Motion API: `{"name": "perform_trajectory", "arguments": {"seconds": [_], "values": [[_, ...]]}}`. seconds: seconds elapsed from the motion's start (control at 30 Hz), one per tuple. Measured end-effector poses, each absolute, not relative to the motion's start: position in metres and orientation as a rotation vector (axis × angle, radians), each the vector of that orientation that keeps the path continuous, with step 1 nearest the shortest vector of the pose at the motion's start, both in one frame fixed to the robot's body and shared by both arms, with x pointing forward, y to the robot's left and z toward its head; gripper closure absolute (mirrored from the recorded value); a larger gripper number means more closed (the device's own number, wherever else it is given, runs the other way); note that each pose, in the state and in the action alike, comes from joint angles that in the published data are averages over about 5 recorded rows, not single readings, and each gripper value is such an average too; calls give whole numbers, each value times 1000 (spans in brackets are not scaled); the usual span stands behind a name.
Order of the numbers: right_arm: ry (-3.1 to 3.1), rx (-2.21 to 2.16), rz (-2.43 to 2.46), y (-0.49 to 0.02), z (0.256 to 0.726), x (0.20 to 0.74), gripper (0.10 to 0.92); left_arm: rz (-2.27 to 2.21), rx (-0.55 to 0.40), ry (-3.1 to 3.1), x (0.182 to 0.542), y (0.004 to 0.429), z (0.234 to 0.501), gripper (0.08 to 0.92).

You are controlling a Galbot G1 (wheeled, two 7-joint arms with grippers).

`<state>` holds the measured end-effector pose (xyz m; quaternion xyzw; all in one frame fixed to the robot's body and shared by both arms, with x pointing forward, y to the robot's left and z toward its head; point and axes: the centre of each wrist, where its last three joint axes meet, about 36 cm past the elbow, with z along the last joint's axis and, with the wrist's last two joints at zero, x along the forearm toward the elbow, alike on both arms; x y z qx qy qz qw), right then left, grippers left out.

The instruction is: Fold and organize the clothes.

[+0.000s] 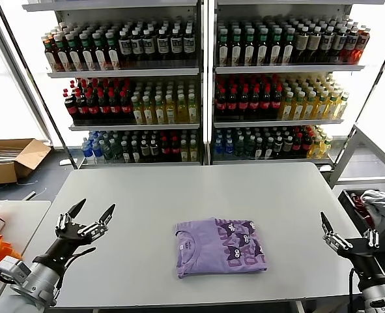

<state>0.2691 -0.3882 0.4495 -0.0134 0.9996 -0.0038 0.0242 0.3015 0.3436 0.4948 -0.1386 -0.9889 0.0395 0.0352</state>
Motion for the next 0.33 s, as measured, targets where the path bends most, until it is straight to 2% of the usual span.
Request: {"name": "perform_trajectory", "arguments": {"seconds": [0.33], "values": [[3100,-85,-22,-377,441,267,200,34,-399,-3059,289,346,498,177]]}}
